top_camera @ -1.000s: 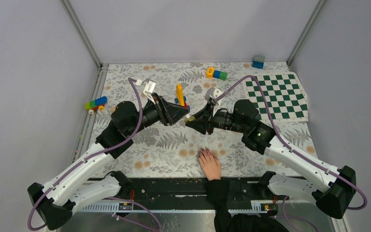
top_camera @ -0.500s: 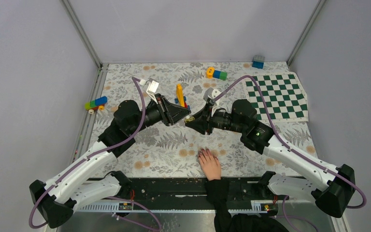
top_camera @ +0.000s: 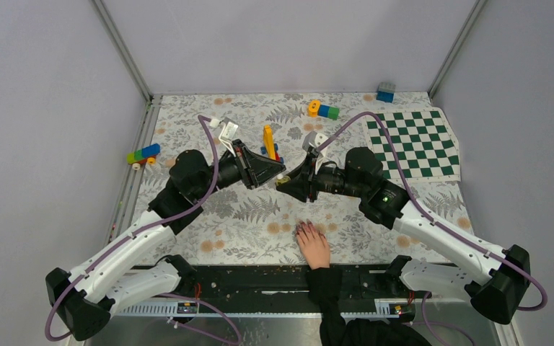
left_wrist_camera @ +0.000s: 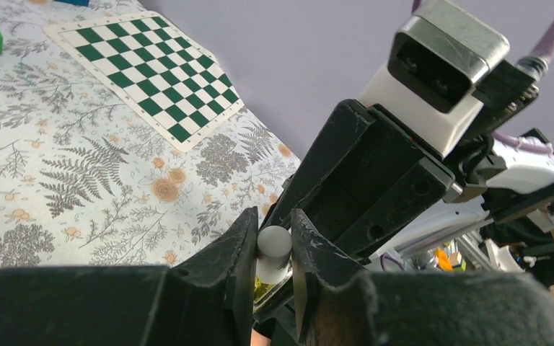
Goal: Paint the nails
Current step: Screw the nail polish bottle.
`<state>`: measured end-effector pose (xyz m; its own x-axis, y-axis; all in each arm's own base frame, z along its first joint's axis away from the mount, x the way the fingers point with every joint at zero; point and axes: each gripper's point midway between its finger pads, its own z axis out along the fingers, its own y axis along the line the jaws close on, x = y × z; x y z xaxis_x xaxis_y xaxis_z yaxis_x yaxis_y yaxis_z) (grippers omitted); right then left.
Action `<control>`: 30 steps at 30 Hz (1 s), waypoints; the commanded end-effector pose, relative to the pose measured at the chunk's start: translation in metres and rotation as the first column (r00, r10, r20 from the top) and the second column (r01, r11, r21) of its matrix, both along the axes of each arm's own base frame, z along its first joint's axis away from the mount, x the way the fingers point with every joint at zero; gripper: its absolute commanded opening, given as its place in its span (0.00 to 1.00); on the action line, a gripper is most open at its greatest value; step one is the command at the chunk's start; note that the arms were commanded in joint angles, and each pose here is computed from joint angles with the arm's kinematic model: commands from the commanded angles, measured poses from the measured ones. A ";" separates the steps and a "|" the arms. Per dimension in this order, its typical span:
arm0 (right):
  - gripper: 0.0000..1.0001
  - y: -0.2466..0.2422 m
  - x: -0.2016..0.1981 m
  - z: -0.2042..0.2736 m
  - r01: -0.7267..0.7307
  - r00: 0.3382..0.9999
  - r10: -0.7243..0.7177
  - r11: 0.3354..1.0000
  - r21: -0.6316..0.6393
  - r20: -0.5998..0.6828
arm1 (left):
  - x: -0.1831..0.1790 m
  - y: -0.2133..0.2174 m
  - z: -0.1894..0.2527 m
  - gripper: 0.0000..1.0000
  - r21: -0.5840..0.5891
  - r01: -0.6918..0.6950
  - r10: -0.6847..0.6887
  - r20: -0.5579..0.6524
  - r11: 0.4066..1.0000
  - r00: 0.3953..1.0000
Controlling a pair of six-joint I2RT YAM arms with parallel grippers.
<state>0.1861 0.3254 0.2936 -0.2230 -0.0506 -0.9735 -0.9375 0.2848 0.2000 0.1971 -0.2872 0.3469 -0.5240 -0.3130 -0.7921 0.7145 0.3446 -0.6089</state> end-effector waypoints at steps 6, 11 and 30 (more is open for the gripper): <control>0.00 0.009 -0.019 0.044 -0.104 0.995 0.104 0.990 0.094 0.005 | -0.052 -0.011 0.015 0.00 0.014 0.300 -0.297 0.207 0.954 0.932; 0.00 0.005 -0.030 0.060 -0.144 0.989 0.145 0.977 0.155 0.006 | -0.062 -0.005 0.022 0.00 0.011 0.312 -0.303 0.278 0.950 0.911; 0.00 0.009 -0.052 0.084 -0.257 0.964 0.266 0.928 0.270 0.004 | -0.079 -0.003 0.032 0.00 -0.014 0.389 -0.359 0.356 0.921 0.863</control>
<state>0.1400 0.3332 0.3289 -0.3519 0.0109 -0.9360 -0.9346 0.0512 0.3520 0.1466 -0.2834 0.3795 -0.3066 -0.3110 -0.8996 0.9278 0.1133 -0.3554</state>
